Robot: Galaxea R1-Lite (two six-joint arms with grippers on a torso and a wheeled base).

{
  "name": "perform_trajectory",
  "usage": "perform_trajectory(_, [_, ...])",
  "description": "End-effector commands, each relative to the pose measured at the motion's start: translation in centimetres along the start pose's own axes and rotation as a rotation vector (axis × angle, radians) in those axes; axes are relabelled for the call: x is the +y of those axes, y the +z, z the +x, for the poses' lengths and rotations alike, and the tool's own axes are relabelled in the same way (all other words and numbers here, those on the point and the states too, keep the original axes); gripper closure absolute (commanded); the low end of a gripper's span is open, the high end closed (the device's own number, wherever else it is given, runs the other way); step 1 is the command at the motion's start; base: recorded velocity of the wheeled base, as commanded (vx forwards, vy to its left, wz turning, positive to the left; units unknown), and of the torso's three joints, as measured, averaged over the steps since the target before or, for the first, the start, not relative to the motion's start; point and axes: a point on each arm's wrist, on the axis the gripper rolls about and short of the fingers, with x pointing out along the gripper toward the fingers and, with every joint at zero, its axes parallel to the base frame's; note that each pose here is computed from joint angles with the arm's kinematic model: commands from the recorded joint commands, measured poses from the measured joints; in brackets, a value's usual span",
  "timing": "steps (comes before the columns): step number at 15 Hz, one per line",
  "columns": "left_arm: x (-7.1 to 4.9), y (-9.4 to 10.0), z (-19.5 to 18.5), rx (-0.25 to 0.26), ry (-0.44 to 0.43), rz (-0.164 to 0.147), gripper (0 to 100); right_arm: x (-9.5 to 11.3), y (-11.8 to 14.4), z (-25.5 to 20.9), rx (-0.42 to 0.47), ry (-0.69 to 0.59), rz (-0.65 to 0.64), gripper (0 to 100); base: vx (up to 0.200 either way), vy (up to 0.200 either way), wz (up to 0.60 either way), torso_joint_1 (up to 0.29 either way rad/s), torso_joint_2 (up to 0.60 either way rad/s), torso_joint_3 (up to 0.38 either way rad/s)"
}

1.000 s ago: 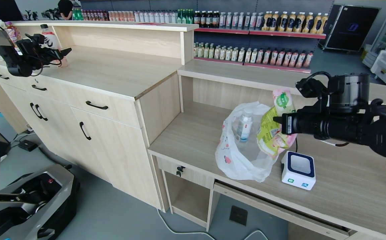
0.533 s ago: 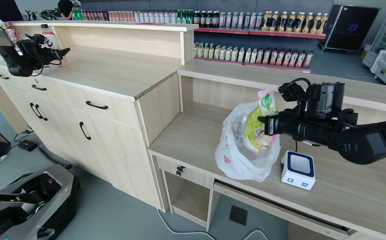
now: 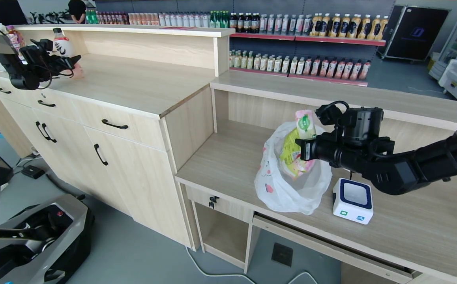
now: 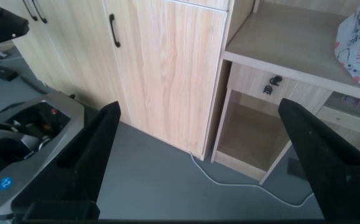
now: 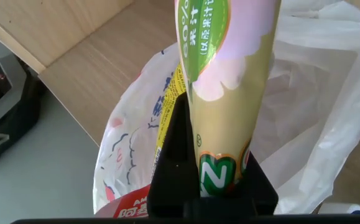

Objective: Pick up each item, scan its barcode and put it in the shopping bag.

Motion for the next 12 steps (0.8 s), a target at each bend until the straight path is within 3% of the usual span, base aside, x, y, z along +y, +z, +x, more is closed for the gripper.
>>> perform_trajectory(1, [0.0, 0.0, 0.0, 0.000, 0.001, 0.000, 0, -0.1, -1.0, 1.1, 0.021, -0.001, 0.002, 100, 0.000, 0.000, 0.00, 0.000, 0.00, 0.000])
perform_trajectory(12, [0.0, 0.0, 0.0, 0.000, 0.002, 0.000, 0, 1.1, -3.8, 4.0, 0.023, 0.032, -0.009, 100, 0.000, 0.000, 0.00, 0.000, 0.00, 0.000])
